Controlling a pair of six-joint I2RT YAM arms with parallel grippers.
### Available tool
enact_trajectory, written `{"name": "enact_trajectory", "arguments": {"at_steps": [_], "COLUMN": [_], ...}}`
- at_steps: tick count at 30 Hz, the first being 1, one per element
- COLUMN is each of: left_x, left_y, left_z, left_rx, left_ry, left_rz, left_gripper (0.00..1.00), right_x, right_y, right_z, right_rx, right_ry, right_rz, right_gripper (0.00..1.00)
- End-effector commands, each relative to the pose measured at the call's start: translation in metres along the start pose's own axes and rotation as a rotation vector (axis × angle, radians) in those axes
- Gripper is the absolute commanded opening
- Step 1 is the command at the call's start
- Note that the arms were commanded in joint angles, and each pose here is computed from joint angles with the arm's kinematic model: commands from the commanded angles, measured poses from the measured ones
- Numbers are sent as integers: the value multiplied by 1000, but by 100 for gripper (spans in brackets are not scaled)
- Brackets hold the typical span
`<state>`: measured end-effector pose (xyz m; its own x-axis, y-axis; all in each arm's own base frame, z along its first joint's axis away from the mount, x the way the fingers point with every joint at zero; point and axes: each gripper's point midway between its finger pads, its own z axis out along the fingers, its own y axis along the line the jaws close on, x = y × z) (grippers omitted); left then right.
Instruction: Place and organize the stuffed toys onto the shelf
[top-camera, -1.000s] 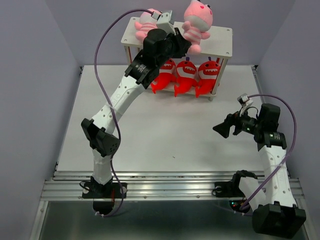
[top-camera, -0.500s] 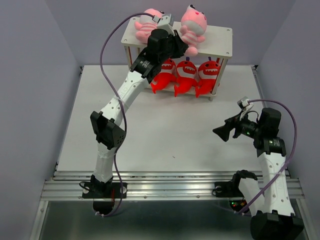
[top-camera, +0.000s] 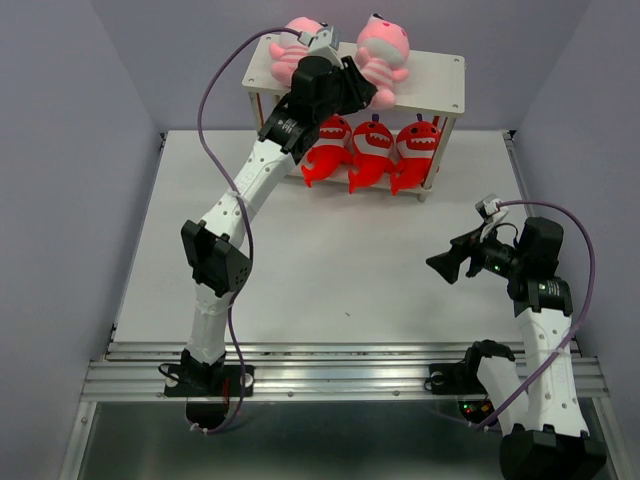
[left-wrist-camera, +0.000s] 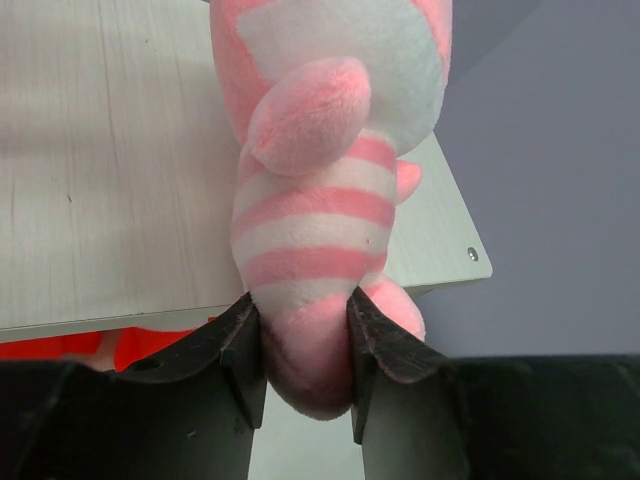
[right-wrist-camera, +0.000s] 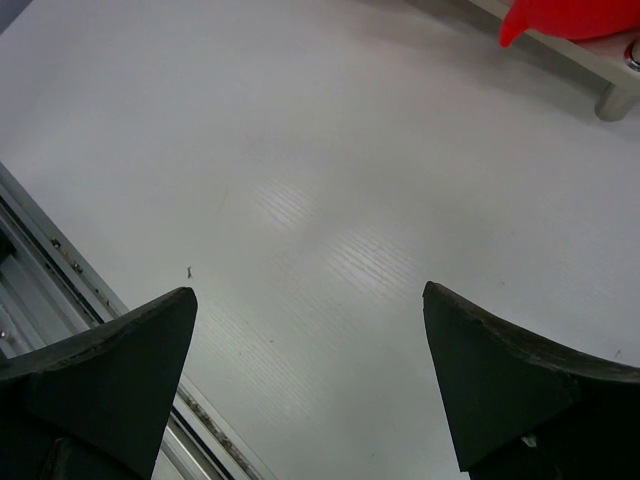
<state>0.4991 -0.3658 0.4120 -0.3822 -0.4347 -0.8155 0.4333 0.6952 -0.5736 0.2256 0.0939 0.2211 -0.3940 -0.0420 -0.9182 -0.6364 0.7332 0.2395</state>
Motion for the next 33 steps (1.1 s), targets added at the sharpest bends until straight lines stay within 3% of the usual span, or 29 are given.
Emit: {"name": "enact_trajectory", "arguments": {"at_steps": [1, 11, 22, 29, 33], "left_x": [-38, -49, -62, -72, -76], "left_y": [-19, -20, -30, -40, -43], "left_z": [-6, -10, -19, -34, -42], "left_rx": [72, 79, 111, 133, 139], "left_ry": [-94, -117, -147, -166, -172], "left_rz": [-16, -35, -64, -59, -53], "left_gripper": [43, 65, 78, 97, 99], "right_x": [-12, -12, -12, -12, -11], "right_y": [-5, -6, -7, -8, -9], "right_z": [-1, -2, -2, -2, -2], "right_rx": [23, 33, 41, 47, 50], "right_ry": [-41, -41, -42, -41, -41], "right_rz": [-67, -69, -71, -71, -71], "right_gripper": [100, 100, 100, 100, 100]}}
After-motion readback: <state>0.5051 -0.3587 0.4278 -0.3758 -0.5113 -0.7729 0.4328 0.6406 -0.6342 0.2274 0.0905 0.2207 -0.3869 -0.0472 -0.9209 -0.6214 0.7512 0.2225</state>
